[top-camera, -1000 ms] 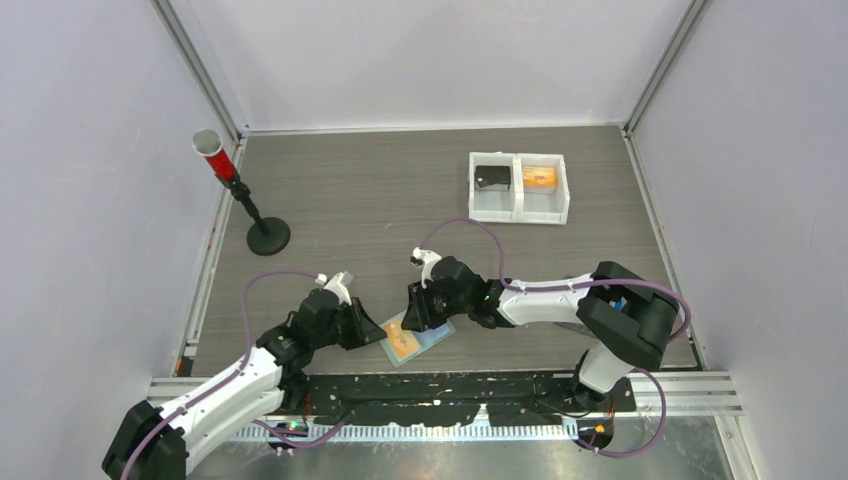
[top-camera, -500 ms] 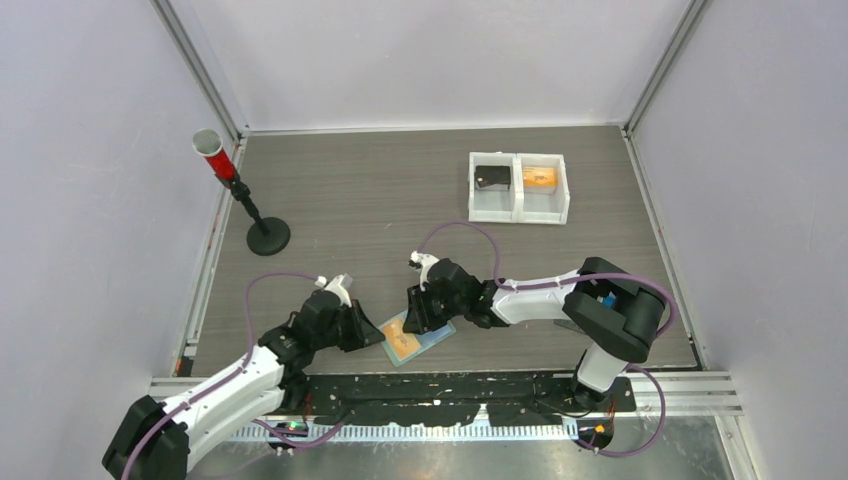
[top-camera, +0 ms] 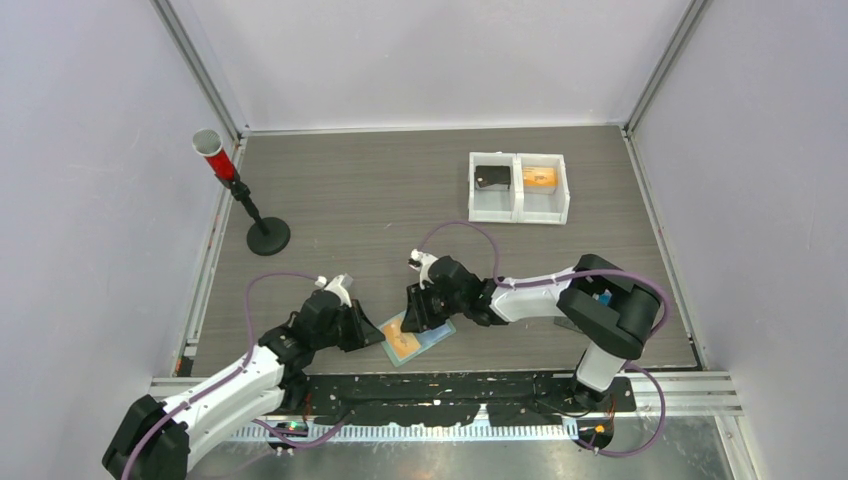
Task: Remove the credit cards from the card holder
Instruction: Remove the credit card from the card holder.
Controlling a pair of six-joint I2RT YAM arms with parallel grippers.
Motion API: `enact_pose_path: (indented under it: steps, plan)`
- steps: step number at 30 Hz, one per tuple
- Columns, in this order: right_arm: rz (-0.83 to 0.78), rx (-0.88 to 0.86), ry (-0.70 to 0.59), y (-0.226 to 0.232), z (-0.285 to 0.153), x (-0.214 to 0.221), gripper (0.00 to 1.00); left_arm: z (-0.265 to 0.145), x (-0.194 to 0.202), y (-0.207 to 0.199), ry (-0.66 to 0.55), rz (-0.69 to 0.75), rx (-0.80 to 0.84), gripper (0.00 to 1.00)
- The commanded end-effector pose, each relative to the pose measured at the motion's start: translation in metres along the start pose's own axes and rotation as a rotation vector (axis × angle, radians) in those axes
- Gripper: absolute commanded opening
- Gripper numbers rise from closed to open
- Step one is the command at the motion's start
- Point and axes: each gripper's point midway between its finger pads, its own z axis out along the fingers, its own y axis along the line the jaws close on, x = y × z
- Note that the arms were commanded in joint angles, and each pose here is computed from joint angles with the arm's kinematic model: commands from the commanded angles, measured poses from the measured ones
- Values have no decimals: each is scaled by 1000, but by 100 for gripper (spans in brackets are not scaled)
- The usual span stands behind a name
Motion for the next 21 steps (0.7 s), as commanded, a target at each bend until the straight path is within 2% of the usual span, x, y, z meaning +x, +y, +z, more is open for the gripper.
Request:
enact_pose_path:
  steps: [1, 12, 21]
  plan:
    - [31, -63, -4, 6, 3, -2, 35, 0, -4, 3, -19, 10, -16, 9]
    - [55, -103, 10, 8, 4, -2, 32, 0, -2, 7, -14, 0, -28, 9]
    - [138, -250, -27, 19, -2, -11, 29, 1, 1, 9, -8, -9, -34, 9]
